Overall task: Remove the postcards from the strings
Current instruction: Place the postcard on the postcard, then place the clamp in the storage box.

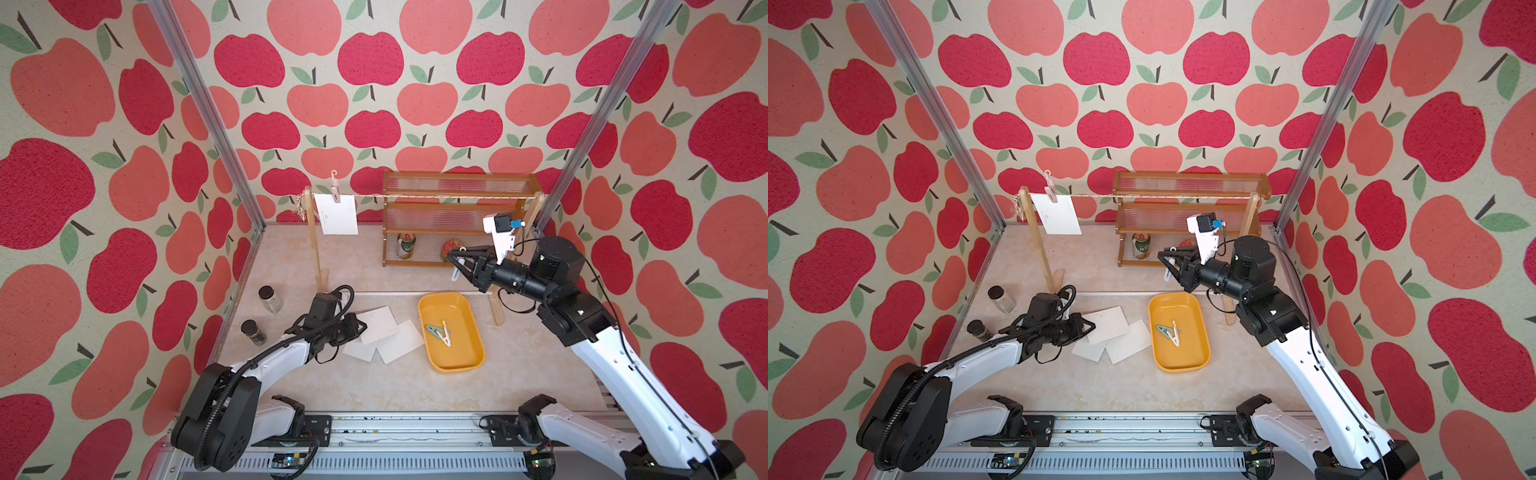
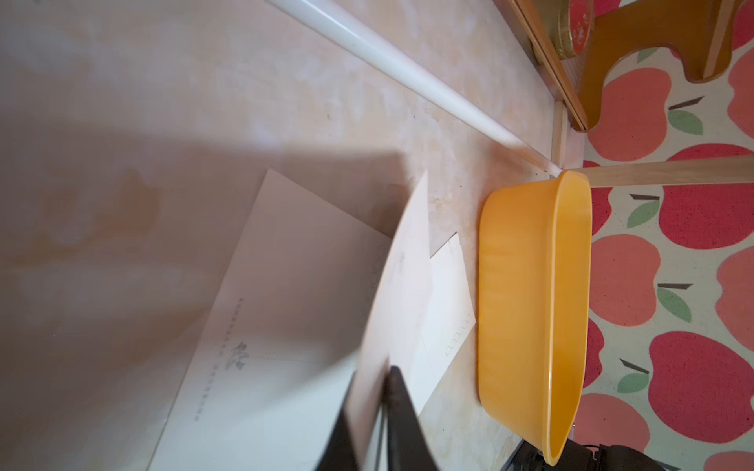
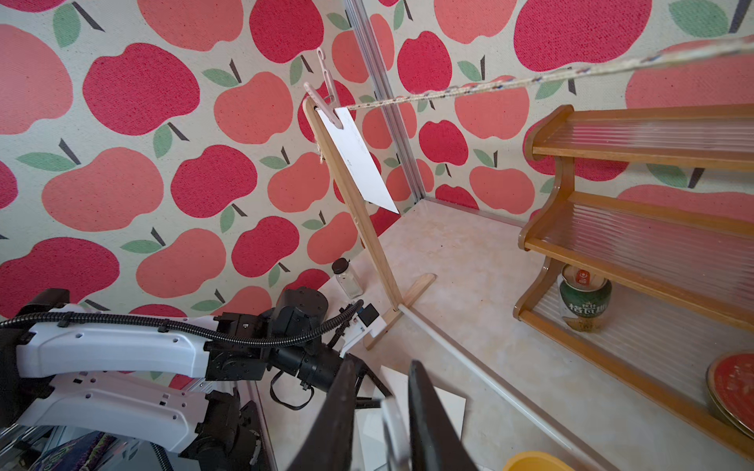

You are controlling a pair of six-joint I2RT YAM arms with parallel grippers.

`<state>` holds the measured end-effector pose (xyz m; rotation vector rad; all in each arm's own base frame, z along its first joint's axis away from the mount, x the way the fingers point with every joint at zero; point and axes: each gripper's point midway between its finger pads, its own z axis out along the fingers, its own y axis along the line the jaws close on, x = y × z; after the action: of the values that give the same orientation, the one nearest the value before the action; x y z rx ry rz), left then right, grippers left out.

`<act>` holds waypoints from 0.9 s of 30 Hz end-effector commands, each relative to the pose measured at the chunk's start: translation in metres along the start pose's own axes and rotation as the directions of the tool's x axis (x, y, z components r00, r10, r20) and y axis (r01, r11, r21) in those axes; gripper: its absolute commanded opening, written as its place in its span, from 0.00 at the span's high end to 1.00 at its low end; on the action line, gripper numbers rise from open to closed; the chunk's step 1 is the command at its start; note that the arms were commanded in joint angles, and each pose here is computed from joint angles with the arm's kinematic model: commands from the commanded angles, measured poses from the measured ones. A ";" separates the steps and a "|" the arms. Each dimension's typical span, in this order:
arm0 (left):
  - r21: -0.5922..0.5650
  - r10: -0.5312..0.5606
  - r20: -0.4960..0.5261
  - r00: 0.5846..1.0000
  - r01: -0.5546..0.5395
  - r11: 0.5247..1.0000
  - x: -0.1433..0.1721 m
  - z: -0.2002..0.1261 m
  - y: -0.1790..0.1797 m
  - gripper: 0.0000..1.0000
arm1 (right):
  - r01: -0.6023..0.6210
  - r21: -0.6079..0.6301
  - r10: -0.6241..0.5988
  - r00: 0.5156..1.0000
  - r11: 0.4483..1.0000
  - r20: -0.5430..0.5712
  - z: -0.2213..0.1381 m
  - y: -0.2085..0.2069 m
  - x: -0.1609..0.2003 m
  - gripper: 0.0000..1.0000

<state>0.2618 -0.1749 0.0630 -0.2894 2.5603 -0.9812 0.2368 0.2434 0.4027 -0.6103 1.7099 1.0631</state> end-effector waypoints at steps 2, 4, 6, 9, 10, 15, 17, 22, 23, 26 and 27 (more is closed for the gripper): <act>-0.128 -0.056 0.016 0.998 0.057 0.990 -0.002 -0.006 0.024 0.66 | -0.032 0.069 0.036 0.998 0.997 -0.048 -0.005 -0.016 0.027 0.76; -0.154 -0.069 0.022 0.997 0.072 0.985 -0.002 -0.009 0.029 0.57 | -0.046 0.081 0.052 0.996 0.996 -0.072 -0.004 -0.021 0.040 0.76; -0.178 -0.075 0.033 0.997 0.080 0.981 -0.002 -0.014 0.032 0.49 | -0.057 0.095 0.065 0.994 0.994 -0.092 -0.003 -0.027 0.053 0.76; -0.205 -0.082 0.053 0.995 0.091 0.975 -0.003 -0.023 0.034 0.43 | -0.076 0.110 0.088 0.990 0.991 -0.111 -0.003 -0.034 0.069 0.76; -0.218 -0.084 0.062 0.995 0.095 0.971 -0.003 -0.027 0.035 0.42 | -0.083 0.118 0.097 0.988 0.990 -0.118 -0.002 -0.037 0.075 0.76; -0.218 -0.064 0.127 0.990 0.090 0.972 -0.009 -0.050 0.027 0.40 | -0.103 0.156 0.127 0.979 0.982 -0.157 0.000 -0.050 0.101 0.76; -0.181 -0.045 0.154 0.987 0.073 0.981 -0.012 -0.058 0.017 0.41 | -0.098 0.186 0.131 0.977 0.978 -0.171 -0.001 -0.058 0.113 0.76; -0.041 0.079 0.228 0.971 -0.071 0.997 -0.023 -0.072 -0.032 0.41 | -0.110 0.241 0.170 0.955 0.964 -0.243 0.007 -0.079 0.155 0.76; -0.030 0.113 0.243 0.964 -0.108 0.994 -0.025 -0.074 -0.041 0.41 | -0.111 0.251 0.175 0.952 0.962 -0.250 0.010 -0.082 0.163 0.76; -0.017 0.212 0.252 0.944 -0.214 0.977 -0.026 -0.075 -0.066 0.41 | -0.122 0.281 0.200 0.942 0.952 -0.270 0.021 -0.095 0.189 0.75; -0.004 0.232 0.248 0.941 -0.239 0.971 -0.027 -0.075 -0.076 0.40 | -0.129 0.287 0.210 0.938 0.949 -0.275 0.024 -0.098 0.196 0.75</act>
<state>0.2459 -0.1646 0.1414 -0.1978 2.3846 -0.8383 0.2419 0.2299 0.1980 -0.5117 2.1629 0.8992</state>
